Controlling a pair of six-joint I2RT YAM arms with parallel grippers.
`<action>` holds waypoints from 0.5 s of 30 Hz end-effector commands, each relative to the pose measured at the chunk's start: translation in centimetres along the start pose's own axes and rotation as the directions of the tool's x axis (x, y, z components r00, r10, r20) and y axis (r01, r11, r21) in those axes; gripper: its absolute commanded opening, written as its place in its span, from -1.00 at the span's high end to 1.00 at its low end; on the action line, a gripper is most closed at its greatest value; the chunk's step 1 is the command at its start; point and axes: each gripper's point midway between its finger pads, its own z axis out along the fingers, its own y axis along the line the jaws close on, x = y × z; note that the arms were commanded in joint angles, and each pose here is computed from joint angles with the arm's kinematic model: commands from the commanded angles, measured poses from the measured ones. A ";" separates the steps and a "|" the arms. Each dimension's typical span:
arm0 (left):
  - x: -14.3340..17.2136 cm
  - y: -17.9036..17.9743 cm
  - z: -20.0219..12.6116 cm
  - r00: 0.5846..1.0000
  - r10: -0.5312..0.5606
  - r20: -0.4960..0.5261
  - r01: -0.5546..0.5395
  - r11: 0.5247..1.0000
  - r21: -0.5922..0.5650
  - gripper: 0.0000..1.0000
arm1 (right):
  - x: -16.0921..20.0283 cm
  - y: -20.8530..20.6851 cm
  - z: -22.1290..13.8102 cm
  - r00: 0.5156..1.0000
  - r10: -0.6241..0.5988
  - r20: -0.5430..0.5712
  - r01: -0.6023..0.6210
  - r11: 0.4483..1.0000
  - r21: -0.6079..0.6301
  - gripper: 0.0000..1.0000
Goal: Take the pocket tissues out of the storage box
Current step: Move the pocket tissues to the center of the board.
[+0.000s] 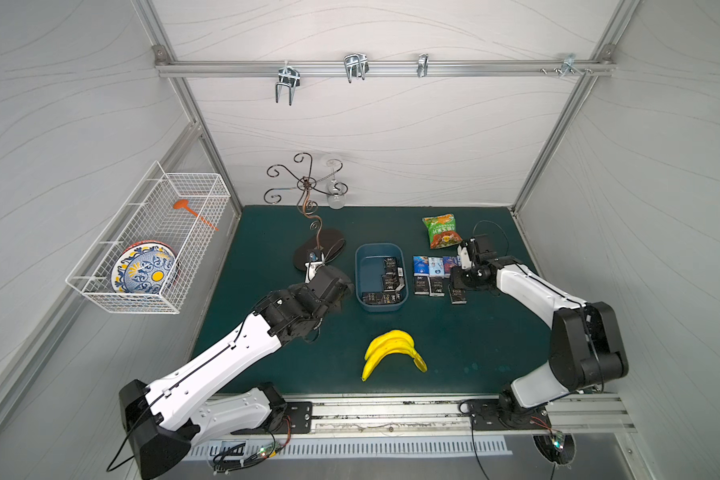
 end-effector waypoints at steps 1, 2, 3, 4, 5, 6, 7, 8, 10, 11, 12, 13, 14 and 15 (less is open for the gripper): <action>-1.8 -0.8 -1.0 0.998 -0.034 0.051 0.032 0.999 0.043 0.14 | 1.5 -0.6 1.0 0.998 0.040 -0.047 -0.042 0.999 -0.032 -0.04; -1.8 -0.8 -1.0 0.998 -0.035 0.051 0.033 0.999 0.043 0.14 | 1.8 -0.7 1.3 0.997 0.051 -0.057 -0.053 0.998 -0.038 -0.04; -1.8 -0.8 -1.0 0.998 -0.036 0.050 0.033 0.998 0.044 0.14 | 2.1 -0.9 1.6 0.996 0.060 -0.069 -0.062 0.997 -0.038 -0.04; -1.8 -0.9 -1.0 0.998 -0.035 0.047 0.033 0.998 0.046 0.14 | 2.3 -1.0 2.0 0.995 0.066 -0.079 -0.069 0.997 -0.037 -0.04; -1.7 -0.9 -0.9 0.998 -0.034 0.045 0.032 0.998 0.046 0.14 | 2.6 -1.1 2.3 0.994 0.068 -0.089 -0.071 0.997 -0.035 -0.04; -1.7 -0.9 -1.0 0.998 -0.035 0.043 0.033 0.998 0.048 0.14 | 2.7 -1.1 2.6 0.993 0.069 -0.096 -0.073 0.997 -0.036 -0.03; -1.7 -0.9 -1.0 0.998 -0.035 0.043 0.033 0.998 0.048 0.14 | 2.9 -1.1 2.9 0.992 0.070 -0.106 -0.074 0.997 -0.037 -0.02; -1.7 -0.9 -1.0 0.998 -0.034 0.044 0.032 0.998 0.047 0.14 | 3.1 -1.1 3.2 0.991 0.071 -0.114 -0.075 0.996 -0.037 0.00; -1.7 -0.7 -1.1 0.998 -0.036 0.049 0.034 0.998 0.043 0.14 | 3.5 -1.1 3.7 0.988 0.073 -0.139 -0.080 0.996 -0.043 0.10; -1.7 -0.5 -1.1 0.998 -0.036 0.050 0.034 0.999 0.040 0.14 | 3.6 -1.2 3.9 0.986 0.071 -0.148 -0.077 0.996 -0.037 0.13; -1.7 -0.5 -1.2 0.998 -0.038 0.053 0.036 0.998 0.042 0.14 | 3.6 -1.1 4.1 0.986 0.069 -0.152 -0.075 0.997 -0.035 0.17; -1.7 -0.4 -1.3 0.998 -0.039 0.055 0.037 0.998 0.042 0.14 | 3.5 -1.2 4.1 0.986 0.072 -0.153 -0.078 0.996 -0.033 0.18; -1.8 -0.4 -1.4 0.998 -0.040 0.056 0.037 0.998 0.044 0.14 | 3.5 -1.2 4.1 0.986 0.071 -0.152 -0.076 0.997 -0.031 0.19; -1.8 -0.3 -1.4 0.997 -0.041 0.058 0.038 0.998 0.042 0.14 | 3.4 -1.2 4.2 0.986 0.072 -0.152 -0.077 0.997 -0.030 0.20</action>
